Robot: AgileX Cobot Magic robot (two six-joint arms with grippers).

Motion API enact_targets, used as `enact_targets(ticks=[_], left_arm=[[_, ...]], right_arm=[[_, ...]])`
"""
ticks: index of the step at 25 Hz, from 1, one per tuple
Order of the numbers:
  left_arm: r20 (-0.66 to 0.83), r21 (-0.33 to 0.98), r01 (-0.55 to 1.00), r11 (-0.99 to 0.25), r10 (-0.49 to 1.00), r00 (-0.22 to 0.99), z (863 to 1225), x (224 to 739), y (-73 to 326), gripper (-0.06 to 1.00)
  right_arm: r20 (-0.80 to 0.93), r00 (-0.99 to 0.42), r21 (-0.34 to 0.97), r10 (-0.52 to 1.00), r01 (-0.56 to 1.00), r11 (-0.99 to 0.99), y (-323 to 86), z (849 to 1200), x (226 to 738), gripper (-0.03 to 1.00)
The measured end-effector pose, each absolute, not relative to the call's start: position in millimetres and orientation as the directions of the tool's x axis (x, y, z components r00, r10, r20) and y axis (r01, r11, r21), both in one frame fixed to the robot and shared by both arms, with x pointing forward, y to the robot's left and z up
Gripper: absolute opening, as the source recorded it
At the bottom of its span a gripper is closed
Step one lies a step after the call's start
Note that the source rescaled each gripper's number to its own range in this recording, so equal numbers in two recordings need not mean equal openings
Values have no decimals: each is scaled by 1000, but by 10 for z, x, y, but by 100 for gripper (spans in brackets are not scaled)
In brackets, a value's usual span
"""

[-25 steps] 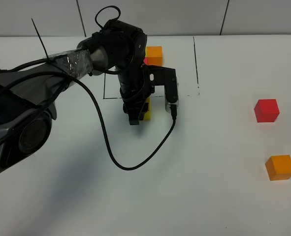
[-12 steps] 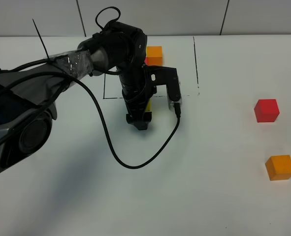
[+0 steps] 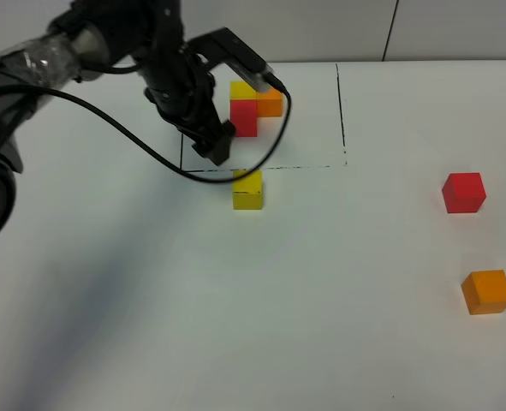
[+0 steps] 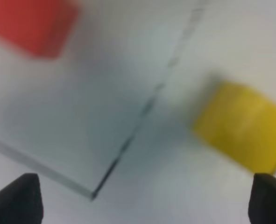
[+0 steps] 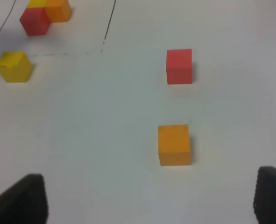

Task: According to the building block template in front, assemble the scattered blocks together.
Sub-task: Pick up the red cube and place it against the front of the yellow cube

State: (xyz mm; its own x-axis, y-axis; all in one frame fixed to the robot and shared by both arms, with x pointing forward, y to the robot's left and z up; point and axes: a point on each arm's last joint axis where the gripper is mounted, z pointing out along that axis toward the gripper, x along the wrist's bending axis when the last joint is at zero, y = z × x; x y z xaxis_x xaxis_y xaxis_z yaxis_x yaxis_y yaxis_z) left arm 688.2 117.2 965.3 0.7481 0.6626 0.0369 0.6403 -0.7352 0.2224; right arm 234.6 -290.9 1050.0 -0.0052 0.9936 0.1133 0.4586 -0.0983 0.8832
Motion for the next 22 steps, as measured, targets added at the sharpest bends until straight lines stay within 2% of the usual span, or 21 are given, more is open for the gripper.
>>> enact_targets(ticks=[4, 11, 14, 22], left_arm=[[-32, 260, 782, -567, 804, 594, 9861, 6994, 1667, 86], [-133, 218, 914, -343, 917, 376, 10088, 6920, 2403, 86], [-131, 200, 934, -297, 936, 326, 10145, 6778, 2588, 85], [-66, 226, 939, -259, 958, 280, 10439, 6137, 2715, 85]], right_arm=[[113, -5, 883, 994, 459, -98, -2909, 10500, 2346, 77], [114, -5, 883, 993, 459, -99, -2909, 10500, 2346, 77], [114, -5, 883, 993, 459, -99, -2909, 10500, 2346, 77], [113, -5, 883, 994, 459, -98, -2909, 10500, 2346, 77]])
